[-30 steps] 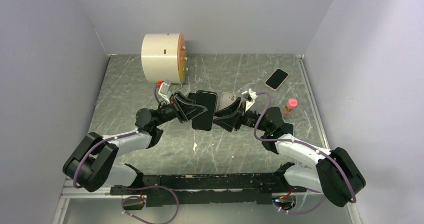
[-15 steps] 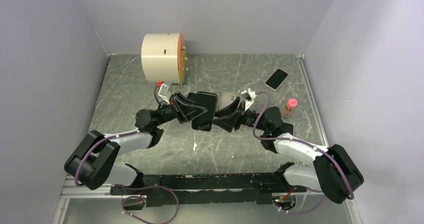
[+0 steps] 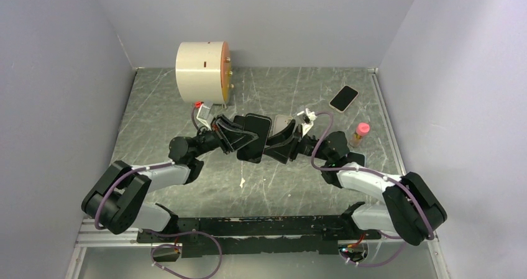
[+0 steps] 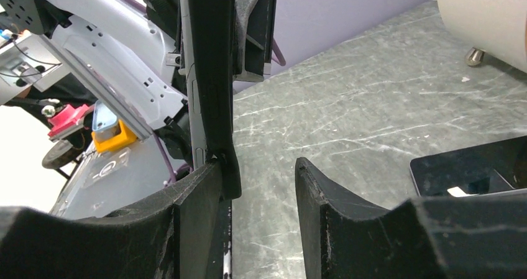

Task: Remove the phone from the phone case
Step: Remove the phone case from the phone.

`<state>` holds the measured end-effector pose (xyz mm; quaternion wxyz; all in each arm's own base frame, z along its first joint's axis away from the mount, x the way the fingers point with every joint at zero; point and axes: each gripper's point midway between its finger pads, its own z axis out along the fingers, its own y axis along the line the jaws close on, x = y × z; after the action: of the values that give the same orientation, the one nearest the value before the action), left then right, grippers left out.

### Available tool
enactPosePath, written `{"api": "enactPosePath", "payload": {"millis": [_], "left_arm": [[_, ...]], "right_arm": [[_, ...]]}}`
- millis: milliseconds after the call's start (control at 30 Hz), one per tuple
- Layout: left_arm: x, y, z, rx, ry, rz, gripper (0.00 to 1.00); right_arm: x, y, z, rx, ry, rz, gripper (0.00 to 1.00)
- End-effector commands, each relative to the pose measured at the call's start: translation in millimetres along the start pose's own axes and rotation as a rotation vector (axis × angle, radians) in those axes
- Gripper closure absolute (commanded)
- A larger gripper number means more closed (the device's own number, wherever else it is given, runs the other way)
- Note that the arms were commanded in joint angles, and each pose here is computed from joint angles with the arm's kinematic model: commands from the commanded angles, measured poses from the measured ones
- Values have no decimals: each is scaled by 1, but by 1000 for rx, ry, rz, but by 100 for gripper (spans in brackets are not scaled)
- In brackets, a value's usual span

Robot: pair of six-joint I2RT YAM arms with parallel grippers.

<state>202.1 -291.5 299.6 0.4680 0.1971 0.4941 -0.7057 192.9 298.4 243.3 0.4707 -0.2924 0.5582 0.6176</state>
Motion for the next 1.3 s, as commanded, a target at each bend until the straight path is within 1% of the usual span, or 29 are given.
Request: {"api": "enactPosePath", "payload": {"millis": [0,167,333,400,500,600,700,867,900,1000,1100,1200,1267], "left_arm": [[28,-1,3,22,61,-20,98],[32,6,-3,-12,61,-21,98],[17,10,-6,-58,19,-8,98],[4,16,-7,-105,-30,-1,98],[-20,27,-10,-198,-136,9,98],[-45,29,-11,-249,-231,43,98],[-62,32,-10,-291,-297,51,97],[-88,42,-22,-360,-474,17,98],[-90,42,-23,-355,-492,9,97],[-94,36,-17,-314,-495,-9,98],[-94,25,-11,-259,-460,-17,97],[-93,17,-10,-245,-403,-35,98],[-94,20,-16,-277,-420,-54,97]], "right_arm": [[-74,33,18,-68,-178,-213,49],[-85,23,16,19,-194,-240,49],[-77,10,12,83,-171,-243,48],[-70,6,10,99,-149,-236,49],[-58,1,4,130,-132,-207,49],[-52,-3,-3,176,-141,-181,48],[-46,-6,-9,211,-159,-152,46],[-33,-1,-3,221,-186,-116,45],[-30,-2,-2,231,-196,-102,45],[-23,-6,-1,244,-216,-55,45],[-24,-10,-2,253,-240,-45,45],[-25,-10,0,247,-207,-75,46],[-25,-7,3,227,-192,-77,46]]}}
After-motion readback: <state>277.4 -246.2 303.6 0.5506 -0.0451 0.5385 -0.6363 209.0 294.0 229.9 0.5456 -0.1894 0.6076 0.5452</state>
